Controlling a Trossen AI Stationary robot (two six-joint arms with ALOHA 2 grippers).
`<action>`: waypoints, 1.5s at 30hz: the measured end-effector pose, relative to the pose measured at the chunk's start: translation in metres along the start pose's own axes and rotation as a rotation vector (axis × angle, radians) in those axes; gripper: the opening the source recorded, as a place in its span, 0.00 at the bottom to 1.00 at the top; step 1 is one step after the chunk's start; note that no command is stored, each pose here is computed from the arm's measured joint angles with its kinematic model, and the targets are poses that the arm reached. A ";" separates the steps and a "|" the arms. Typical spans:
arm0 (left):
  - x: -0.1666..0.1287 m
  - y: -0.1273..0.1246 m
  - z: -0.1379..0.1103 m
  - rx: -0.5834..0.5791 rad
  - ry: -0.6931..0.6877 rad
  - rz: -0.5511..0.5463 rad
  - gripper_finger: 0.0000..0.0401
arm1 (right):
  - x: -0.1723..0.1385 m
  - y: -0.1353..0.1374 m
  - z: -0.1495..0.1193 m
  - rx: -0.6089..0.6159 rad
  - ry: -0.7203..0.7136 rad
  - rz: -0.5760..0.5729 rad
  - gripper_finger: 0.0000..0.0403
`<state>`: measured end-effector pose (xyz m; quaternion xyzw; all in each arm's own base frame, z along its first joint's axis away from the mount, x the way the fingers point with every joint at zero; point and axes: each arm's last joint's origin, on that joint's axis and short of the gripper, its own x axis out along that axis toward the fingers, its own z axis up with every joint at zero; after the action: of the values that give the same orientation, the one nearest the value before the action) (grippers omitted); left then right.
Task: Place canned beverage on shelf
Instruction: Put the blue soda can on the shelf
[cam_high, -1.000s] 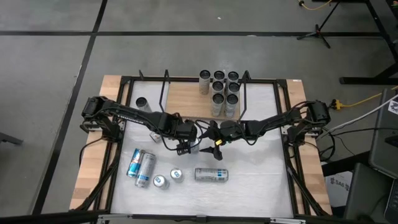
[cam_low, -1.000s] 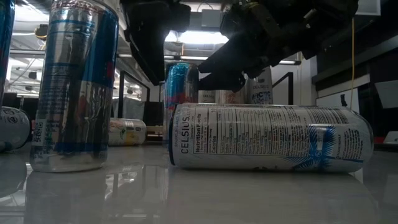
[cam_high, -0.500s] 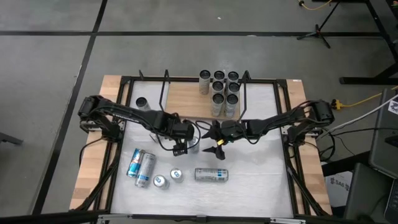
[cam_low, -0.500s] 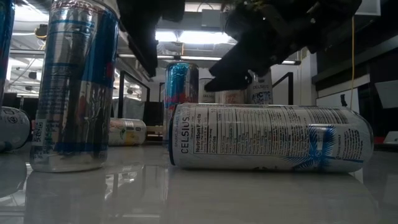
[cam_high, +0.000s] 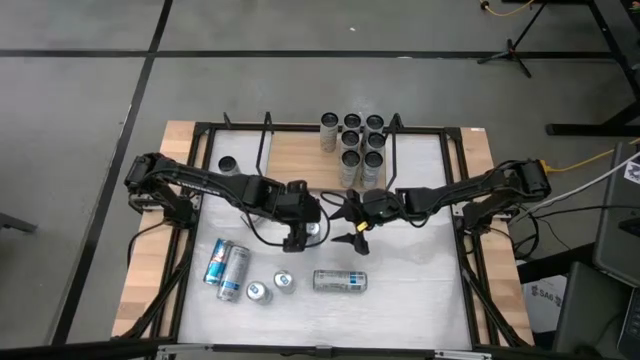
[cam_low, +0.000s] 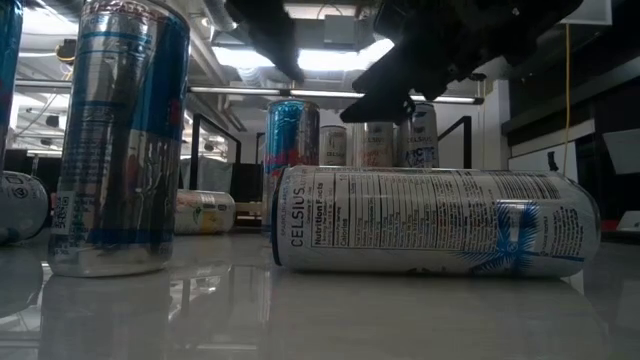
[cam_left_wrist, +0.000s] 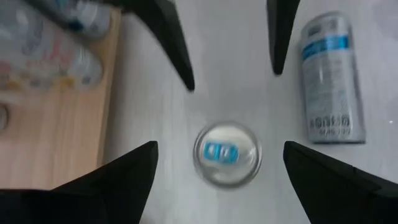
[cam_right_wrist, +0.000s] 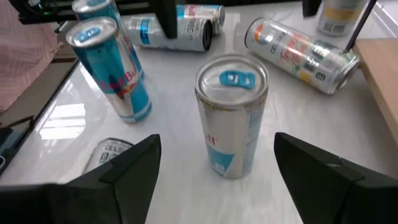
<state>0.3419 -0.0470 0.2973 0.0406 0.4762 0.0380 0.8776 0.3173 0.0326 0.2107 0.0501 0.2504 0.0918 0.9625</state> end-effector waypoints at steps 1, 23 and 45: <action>0.000 0.000 0.002 0.010 -0.018 -0.002 0.85 | -0.001 0.000 0.001 -0.001 -0.005 0.001 0.75; 0.034 -0.005 -0.020 0.017 0.004 -0.048 0.85 | -0.004 0.001 0.003 -0.002 -0.010 0.001 0.75; 0.046 -0.007 -0.026 0.011 -0.033 -0.044 0.78 | -0.004 0.001 0.003 -0.001 -0.008 0.001 0.75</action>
<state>0.3447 -0.0482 0.2444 0.0356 0.4628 0.0152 0.8856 0.3152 0.0324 0.2148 0.0499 0.2463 0.0922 0.9635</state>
